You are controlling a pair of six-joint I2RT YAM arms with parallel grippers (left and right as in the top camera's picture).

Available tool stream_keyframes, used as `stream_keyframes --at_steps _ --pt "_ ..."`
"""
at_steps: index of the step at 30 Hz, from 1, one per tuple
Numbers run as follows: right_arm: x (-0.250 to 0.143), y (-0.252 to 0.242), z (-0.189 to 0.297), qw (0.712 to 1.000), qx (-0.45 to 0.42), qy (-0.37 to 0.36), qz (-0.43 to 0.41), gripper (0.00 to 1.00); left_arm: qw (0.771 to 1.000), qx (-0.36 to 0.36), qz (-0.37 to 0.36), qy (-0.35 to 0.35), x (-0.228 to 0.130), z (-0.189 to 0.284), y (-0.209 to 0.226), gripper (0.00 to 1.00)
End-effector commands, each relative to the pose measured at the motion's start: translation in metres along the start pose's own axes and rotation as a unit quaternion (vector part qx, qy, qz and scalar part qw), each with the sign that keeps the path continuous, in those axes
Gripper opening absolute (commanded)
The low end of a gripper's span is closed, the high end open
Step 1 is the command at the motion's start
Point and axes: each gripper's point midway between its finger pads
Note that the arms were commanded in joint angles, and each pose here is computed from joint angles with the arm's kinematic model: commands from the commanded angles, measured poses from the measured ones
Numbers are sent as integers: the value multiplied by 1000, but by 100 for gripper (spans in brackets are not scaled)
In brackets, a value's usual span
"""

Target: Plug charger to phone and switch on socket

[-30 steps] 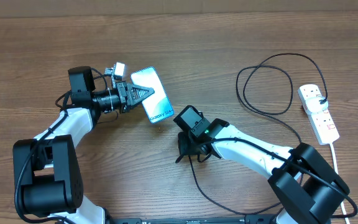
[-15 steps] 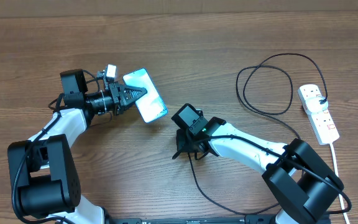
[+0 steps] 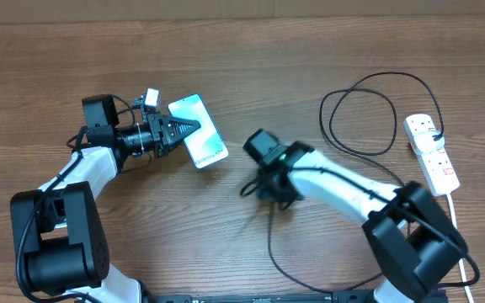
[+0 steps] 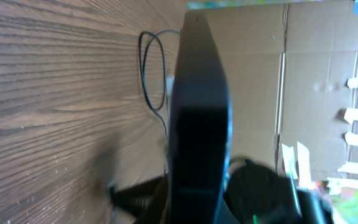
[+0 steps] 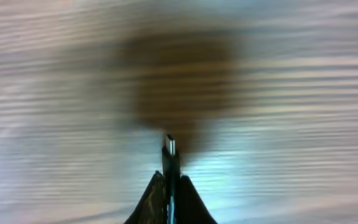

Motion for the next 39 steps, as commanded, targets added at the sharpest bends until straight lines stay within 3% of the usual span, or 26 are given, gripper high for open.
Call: stream_keyframes --at_steps 1,6,10,11,12,13,16,18,21,24,27,28,30,34,37,39 --pt "36 -63 16 992 -115 -46 -33 4 999 -23 -20 15 -3 3 -13 4" --pt "44 -99 11 990 -124 -32 -62 4 999 -22 -20 14 -3 3 -12 4" --pt "44 -98 0 993 -73 -16 -91 4 999 -22 -20 14 -3 3 -12 4" --pt "42 -92 -2 994 -54 -10 -93 8 999 -22 -20 14 -3 3 -12 4" --pt "41 -87 -3 995 -40 -4 -94 18 999 -22 -20 14 -3 3 -12 4" --pt "41 -84 -3 995 -32 -3 -94 39 999 -22 -20 14 -3 3 -12 4" --pt "41 -85 -3 995 -38 -7 -91 63 999 -22 -20 14 -3 3 -12 4" --pt "40 -86 -4 995 -42 -7 -93 67 999 -22 -20 14 -3 3 -12 4" --pt "35 -89 -8 991 -49 3 -121 80 999 -22 -20 14 -3 3 -12 4" --pt "32 -90 -13 991 -50 8 -122 80 999 -22 -20 14 -3 3 -12 4" --pt "27 -92 -22 991 -55 17 -121 70 999 -22 -20 14 -3 3 -12 4" --pt "25 -93 -26 991 -58 20 -119 53 999 -22 -19 15 -3 3 -12 4" --pt "21 -96 -31 990 -64 28 -120 36 999 -24 -19 17 -4 3 -13 4" --pt "9 -101 -44 989 -76 51 -115 21 999 -24 -19 17 -4 3 -13 4" --pt "5 -104 -53 989 -81 66 -105 4 999 -25 -19 17 -4 3 -13 4" --pt "4 -104 -56 989 -81 69 -105 4 999 -26 -20 18 -5 3 -14 4"
Point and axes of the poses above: each gripper's point midway between its finger pads, its own z axis back along the fingers, its own y axis along the line the jaws close on, x = y × z, and after that the axes turned 8 degrees about z, right-handed
